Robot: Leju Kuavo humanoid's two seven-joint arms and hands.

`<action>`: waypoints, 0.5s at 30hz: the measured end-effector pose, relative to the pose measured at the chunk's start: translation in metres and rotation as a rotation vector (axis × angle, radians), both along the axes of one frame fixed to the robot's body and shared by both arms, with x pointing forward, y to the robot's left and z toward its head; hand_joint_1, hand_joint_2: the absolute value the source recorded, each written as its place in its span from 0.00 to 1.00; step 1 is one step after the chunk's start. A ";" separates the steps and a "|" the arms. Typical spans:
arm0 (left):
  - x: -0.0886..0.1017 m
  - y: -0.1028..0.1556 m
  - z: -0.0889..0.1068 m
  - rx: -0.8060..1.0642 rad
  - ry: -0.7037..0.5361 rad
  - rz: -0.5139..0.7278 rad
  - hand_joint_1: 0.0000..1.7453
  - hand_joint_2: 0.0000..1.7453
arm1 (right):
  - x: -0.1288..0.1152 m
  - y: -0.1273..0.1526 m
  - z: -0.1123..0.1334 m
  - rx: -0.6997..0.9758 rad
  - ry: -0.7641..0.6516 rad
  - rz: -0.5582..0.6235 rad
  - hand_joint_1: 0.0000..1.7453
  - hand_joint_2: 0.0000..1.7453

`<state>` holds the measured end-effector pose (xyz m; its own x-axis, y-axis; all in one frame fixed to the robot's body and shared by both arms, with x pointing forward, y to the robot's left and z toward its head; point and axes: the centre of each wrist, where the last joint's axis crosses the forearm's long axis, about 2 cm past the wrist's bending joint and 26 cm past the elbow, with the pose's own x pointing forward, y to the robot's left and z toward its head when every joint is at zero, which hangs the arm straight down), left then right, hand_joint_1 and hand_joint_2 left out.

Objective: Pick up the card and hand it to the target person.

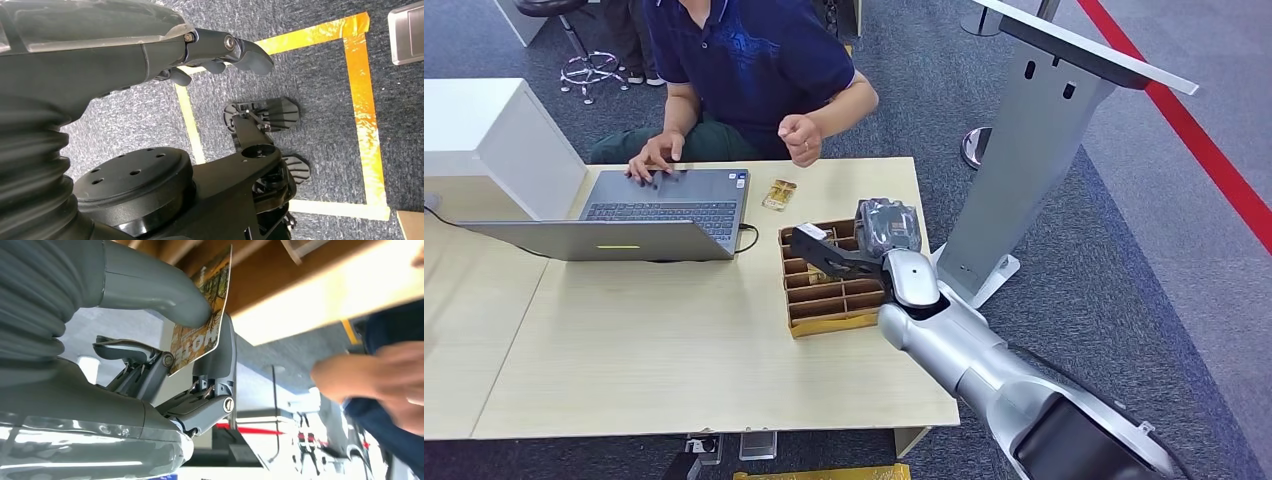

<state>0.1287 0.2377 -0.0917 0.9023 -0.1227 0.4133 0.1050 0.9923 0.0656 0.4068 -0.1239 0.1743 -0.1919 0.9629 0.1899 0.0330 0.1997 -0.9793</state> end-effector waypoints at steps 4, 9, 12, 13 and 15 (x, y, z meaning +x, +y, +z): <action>-0.002 0.000 -0.001 -0.001 0.001 0.004 0.00 1.00 | 0.000 0.005 0.018 0.032 -0.064 0.015 1.00 1.00; -0.005 0.000 -0.001 -0.002 0.000 0.013 0.00 1.00 | -0.003 0.010 0.043 0.088 -0.151 0.054 1.00 1.00; -0.007 0.000 -0.002 -0.002 0.000 0.017 0.00 1.00 | -0.005 0.012 0.058 0.123 -0.209 0.079 1.00 1.00; -0.007 0.000 -0.002 -0.001 0.001 0.018 0.00 1.00 | -0.006 0.013 0.063 0.132 -0.226 0.088 1.00 1.00; -0.008 0.000 -0.002 0.000 0.003 0.022 0.00 1.00 | -0.008 0.015 0.071 0.148 -0.255 0.104 1.00 1.00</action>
<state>0.1202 0.2382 -0.0940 0.9059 -0.1028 0.4107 0.0832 0.9944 0.0654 0.3992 -0.1088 0.2449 -0.3477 0.9010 0.2595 0.2455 0.3546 -0.9022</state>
